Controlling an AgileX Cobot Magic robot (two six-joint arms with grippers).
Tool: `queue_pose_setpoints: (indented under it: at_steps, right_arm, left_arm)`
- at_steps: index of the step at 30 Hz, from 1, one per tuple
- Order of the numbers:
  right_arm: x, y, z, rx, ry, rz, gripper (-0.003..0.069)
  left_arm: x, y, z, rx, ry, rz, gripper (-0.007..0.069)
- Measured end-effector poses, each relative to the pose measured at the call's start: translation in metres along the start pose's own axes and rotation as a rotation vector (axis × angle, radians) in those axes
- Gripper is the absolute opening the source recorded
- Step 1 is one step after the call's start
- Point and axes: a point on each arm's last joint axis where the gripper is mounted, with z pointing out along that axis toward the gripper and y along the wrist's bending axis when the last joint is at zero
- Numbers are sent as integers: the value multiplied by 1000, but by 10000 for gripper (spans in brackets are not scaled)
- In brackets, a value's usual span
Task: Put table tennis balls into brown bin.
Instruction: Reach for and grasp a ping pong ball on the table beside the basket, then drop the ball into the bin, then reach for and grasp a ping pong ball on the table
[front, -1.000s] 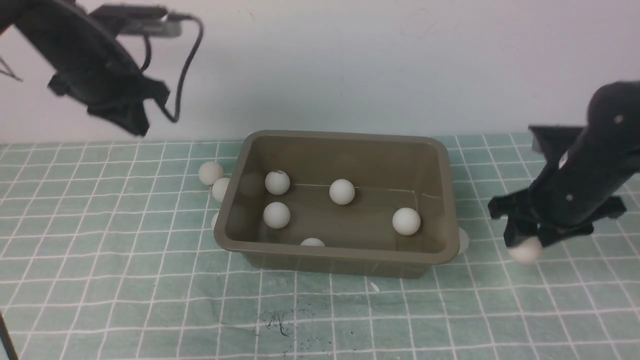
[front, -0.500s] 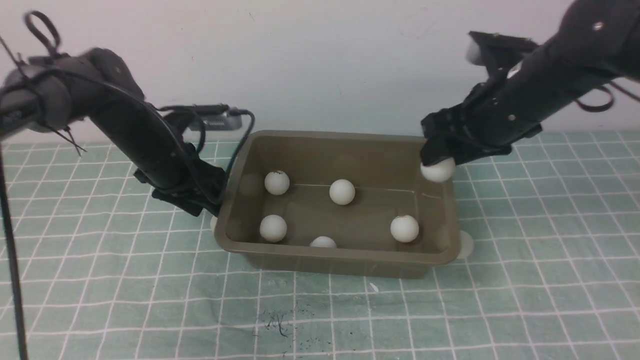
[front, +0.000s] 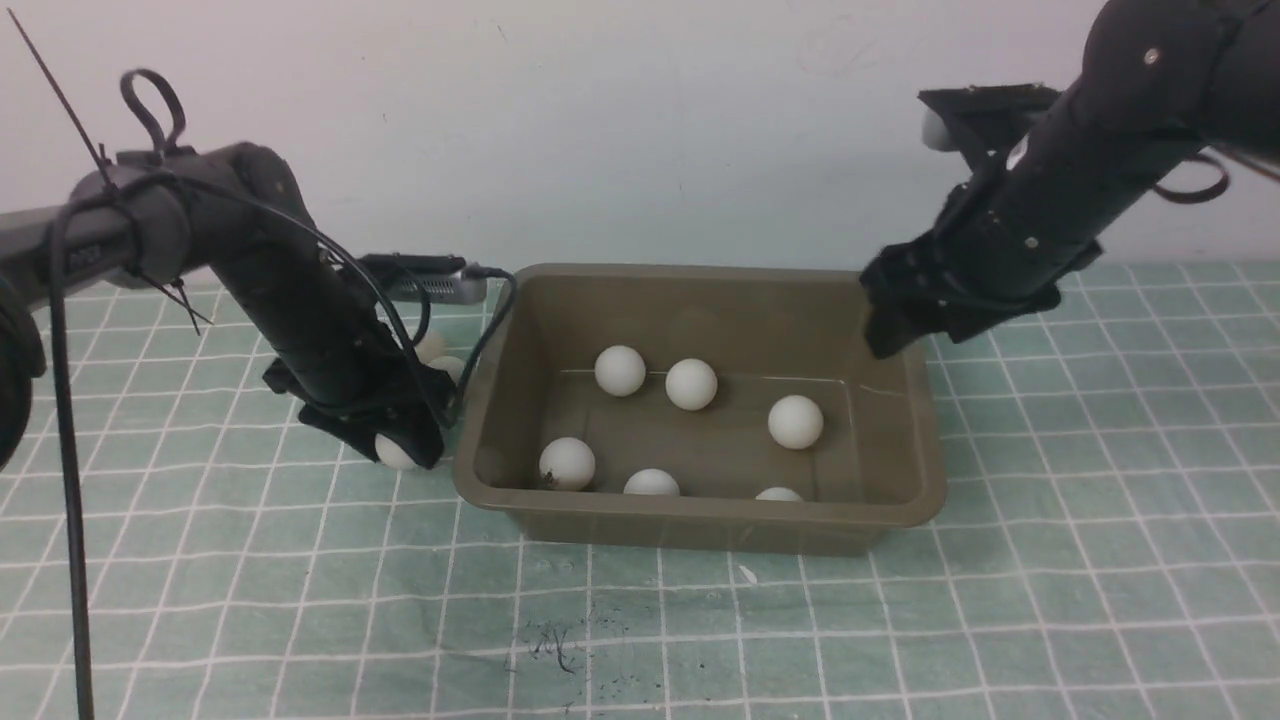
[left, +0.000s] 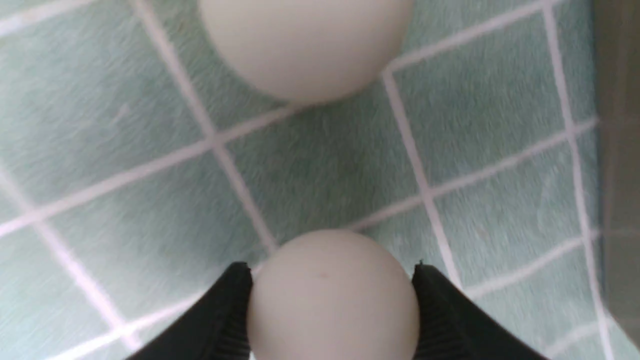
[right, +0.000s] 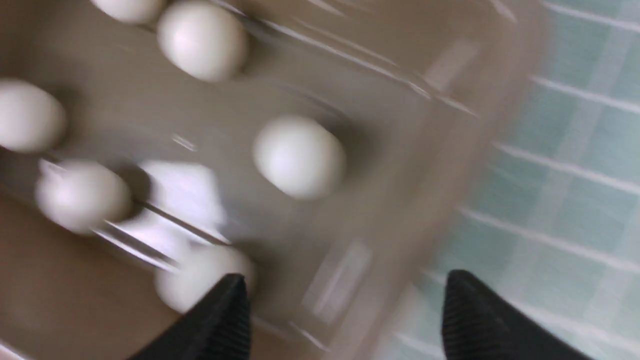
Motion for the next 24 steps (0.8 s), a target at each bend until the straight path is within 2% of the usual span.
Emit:
queue_pose_setpoints:
  at_steps: [2,3,4,5,7,10,12,14,16,18,20,23,24]
  right_arm:
    - [4,-8,-1,32,37,22,406]
    - [13,-27,0,79,99,76,382]
    - [14,-29,0,83,104,88,381]
    - [22,-42,5,99,136,132,375]
    - [33,-57,15,93,159,199,371]
    - [44,-61,28,41,156,259,370]
    - [51,-54,43,-32,122,256,382]
    - [52,-50,49,-58,103,252,393]
    - [51,-43,59,-108,71,251,437]
    - [49,-38,68,-135,50,252,494]
    - [48,-38,75,-140,42,255,524]
    - [48,-37,82,-144,40,262,552]
    - [47,-35,87,-148,40,266,562]
  left_arm:
    - [-4,-4,-22,-12,-35,16,353]
    - [-9,-12,-56,-25,-110,43,353]
    - [-8,-13,-58,-25,-115,45,353]
    - [-11,-25,-81,-20,-179,79,353]
    - [-12,-39,-96,15,-224,116,353]
    - [-16,-59,-95,77,-239,166,353]
    - [-20,-73,-76,118,-206,199,353]
    - [-22,-79,-67,126,-188,211,353]
    - [-26,-89,-43,135,-158,232,396]
    - [-30,-93,-28,130,-160,237,517]
    - [-33,-93,-25,111,-180,242,606]
    - [-38,-89,-32,57,-206,243,661]
    - [-43,-82,-41,3,-232,221,673]
